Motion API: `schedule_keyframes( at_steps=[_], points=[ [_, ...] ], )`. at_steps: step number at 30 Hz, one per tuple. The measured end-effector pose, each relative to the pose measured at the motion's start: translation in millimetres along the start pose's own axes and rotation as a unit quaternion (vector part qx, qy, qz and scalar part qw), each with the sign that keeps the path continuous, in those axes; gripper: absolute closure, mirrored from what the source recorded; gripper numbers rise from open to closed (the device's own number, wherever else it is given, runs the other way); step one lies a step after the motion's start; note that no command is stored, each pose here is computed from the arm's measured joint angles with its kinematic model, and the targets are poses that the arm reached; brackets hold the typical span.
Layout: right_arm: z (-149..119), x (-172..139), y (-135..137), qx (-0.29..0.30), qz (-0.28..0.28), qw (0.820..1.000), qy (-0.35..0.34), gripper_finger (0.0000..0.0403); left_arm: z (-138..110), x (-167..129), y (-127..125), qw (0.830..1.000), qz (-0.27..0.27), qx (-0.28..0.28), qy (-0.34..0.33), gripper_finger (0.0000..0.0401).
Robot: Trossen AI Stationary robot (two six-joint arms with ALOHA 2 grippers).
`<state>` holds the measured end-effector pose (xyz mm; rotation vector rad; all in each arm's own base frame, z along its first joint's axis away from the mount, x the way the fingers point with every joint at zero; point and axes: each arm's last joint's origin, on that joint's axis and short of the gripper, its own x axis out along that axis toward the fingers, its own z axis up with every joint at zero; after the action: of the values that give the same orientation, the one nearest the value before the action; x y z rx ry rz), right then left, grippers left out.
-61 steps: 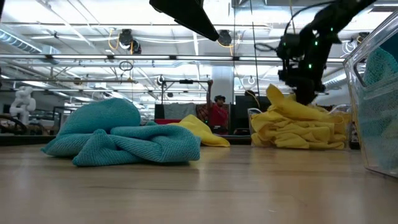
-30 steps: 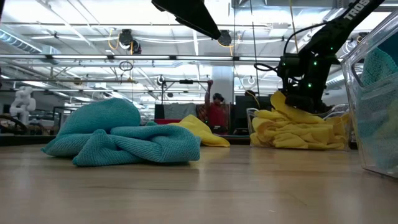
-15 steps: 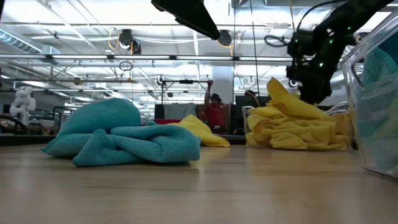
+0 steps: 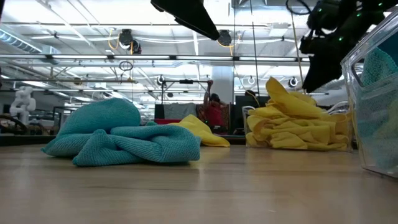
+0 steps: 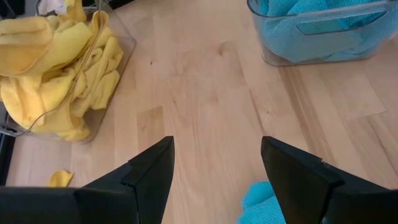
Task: Sort microfiber towel by color & place in baskets
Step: Put the yellow microfiber cloth into the top transparent bin, then put the blue microfiber cloth into the bottom transparent bin
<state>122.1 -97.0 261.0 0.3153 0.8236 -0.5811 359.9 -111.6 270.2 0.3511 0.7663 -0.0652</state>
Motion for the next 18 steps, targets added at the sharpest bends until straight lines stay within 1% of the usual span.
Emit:
schedule_keyframes(
  at_steps=[4, 6, 10, 13, 16, 18],
  points=[
    [-2.2, -14.3, 5.9, -0.002, 0.013, 0.999, -0.037, 0.016, -4.5, -0.7, 0.4, 1.0, 0.01, 0.007, 0.024, 0.0154],
    [-4.1, -21.5, 9.4, -0.005, 0.028, 0.998, -0.054, 0.016, -8.3, -2.7, 1.1, 0.999, 0.016, 0.013, 0.043, 0.0154],
    [-7.5, -35.6, 16.2, -0.013, 0.058, 0.994, -0.091, 0.016, -14.5, -7.7, 2.1, 0.997, 0.016, -0.001, 0.077, 0.0154],
    [-8.9, -45.0, 21.4, -0.022, 0.085, 0.989, -0.122, 0.016, -21.1, -11.4, -0.3, 0.994, 0.013, -0.005, 0.11, 0.0154],
    [-9.8, -52.9, 26.8, -0.038, 0.119, 0.981, -0.148, 0.016, -23.6, -15.5, -5.8, 0.992, 0.007, -0.012, 0.124, 0.0154],
    [-9.9, -56.9, 30.2, -0.049, 0.138, 0.976, -0.163, 0.016, -25.5, -17.5, -11.4, 0.991, -0.007, -0.013, 0.134, 0.0154]
  ],
)
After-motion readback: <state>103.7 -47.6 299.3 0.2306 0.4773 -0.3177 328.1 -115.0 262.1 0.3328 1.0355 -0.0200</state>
